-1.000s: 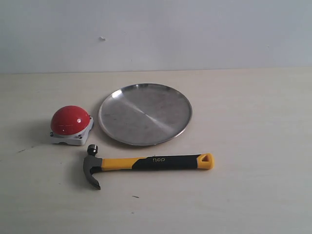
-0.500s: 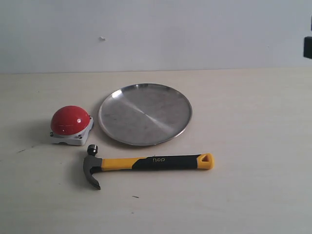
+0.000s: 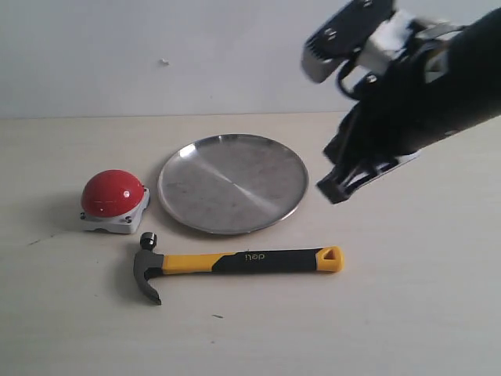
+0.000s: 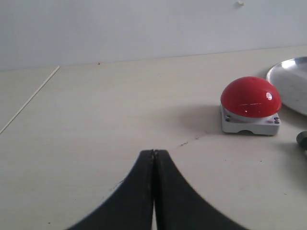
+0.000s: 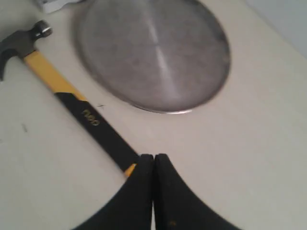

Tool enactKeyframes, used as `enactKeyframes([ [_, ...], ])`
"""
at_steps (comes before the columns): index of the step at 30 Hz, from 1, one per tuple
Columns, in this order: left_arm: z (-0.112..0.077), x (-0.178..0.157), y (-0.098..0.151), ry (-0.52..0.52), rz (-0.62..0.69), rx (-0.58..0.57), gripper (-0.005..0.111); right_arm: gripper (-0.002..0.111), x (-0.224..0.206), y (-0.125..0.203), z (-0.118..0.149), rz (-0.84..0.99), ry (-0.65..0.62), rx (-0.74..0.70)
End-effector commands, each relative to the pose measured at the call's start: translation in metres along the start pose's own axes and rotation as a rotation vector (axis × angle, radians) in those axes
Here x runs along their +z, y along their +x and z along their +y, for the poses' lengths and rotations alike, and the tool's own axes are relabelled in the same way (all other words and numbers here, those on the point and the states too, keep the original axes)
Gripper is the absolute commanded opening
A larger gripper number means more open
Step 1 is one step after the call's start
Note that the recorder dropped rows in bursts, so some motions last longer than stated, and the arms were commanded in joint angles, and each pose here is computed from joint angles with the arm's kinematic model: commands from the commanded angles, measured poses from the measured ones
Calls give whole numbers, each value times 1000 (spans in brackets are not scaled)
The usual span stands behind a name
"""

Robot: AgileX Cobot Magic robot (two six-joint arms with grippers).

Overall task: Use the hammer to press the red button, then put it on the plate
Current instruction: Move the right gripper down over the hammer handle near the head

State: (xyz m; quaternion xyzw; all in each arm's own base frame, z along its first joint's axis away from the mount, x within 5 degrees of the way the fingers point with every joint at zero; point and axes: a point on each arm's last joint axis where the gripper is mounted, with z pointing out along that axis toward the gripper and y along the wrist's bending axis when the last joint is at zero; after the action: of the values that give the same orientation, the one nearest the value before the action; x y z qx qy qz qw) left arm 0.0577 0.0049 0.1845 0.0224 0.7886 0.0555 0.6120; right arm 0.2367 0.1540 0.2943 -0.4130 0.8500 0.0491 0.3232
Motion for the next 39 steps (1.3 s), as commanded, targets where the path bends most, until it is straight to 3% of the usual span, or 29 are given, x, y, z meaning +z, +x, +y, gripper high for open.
enactKeyframes([
  [1,0,-1,-1,-3,-14,7,0,5,43,-29,31,105,-144,-178],
  [6,0,-1,-1,-3,-14,7,0,18,94,-57,65,261,-266,-363],
  [13,0,-1,-1,-3,-14,7,0,61,167,-76,90,364,-350,-502],
  [21,0,-1,-1,-3,-14,7,0,62,224,-78,98,343,-396,-679],
  [39,0,-1,-1,-3,-14,7,0,58,268,-59,104,476,-421,-666],
])
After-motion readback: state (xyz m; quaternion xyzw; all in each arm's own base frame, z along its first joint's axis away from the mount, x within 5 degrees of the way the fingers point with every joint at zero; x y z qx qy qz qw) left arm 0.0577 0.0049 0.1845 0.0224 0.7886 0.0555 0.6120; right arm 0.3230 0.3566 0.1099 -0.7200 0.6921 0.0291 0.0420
